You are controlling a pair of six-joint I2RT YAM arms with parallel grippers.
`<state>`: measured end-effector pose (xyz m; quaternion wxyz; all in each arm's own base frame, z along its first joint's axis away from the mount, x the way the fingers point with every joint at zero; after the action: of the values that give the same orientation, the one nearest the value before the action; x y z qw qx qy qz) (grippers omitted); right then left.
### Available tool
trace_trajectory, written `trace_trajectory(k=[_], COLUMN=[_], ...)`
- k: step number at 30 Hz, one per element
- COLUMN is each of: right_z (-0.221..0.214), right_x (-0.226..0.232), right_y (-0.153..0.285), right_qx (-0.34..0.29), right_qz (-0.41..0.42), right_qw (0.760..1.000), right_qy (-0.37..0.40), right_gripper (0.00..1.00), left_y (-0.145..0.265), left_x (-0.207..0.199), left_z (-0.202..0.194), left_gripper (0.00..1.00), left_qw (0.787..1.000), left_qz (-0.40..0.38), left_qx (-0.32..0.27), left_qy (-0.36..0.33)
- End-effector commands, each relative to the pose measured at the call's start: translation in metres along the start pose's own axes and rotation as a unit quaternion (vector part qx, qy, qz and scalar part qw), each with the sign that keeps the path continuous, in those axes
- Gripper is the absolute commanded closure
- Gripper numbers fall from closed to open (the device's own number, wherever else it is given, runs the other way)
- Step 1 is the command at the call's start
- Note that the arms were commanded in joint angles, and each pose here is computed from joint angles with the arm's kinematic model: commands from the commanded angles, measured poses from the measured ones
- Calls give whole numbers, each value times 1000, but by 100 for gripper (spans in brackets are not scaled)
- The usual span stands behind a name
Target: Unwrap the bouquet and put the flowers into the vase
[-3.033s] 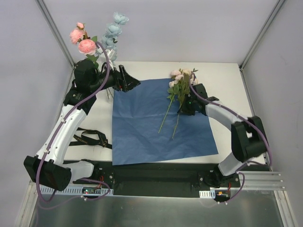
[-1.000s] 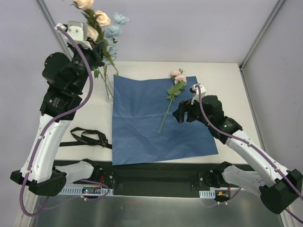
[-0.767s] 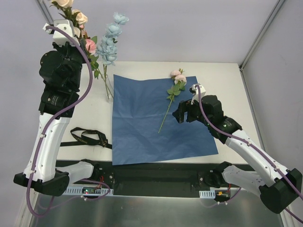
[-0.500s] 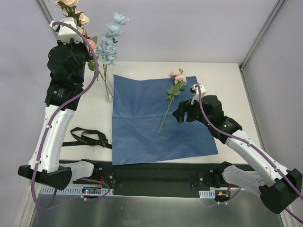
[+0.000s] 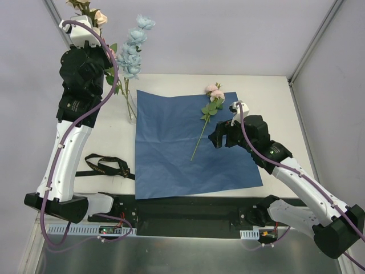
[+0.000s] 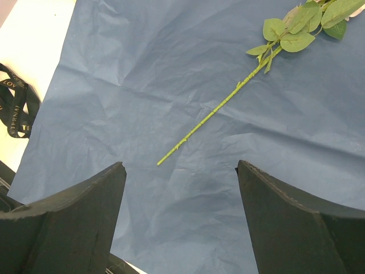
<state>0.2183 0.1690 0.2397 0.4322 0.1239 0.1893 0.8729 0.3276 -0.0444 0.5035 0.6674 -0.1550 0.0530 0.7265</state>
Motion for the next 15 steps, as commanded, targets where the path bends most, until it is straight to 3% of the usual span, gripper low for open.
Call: trace_trajectory(k=[1,15], right_z=[14,14], right_x=[-1,0], right_y=[7,7], right_qx=[-22,-21], right_qz=[-6,-6], right_qw=[1000,1000], right_qy=[-8,-10], right_gripper=[18,18], left_y=[-4,-21], left_x=[-1,4], left_z=[27,13], left_gripper=[100,100], left_qw=[999,997], left_qz=[7,33], left_qx=[-46,-37], left_qy=[21,56])
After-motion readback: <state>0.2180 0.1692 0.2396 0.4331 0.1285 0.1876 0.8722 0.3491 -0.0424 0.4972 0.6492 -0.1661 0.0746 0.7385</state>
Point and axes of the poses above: each gripper's point midway between its finger pads, its own y axis back along the fingers, its own x axis along the line the jaws close on, z = x × y, the point moved 6 cm from there along y, back along the fingers, and after that the axes turned 13 degrees about y, right-handed, at the moved point
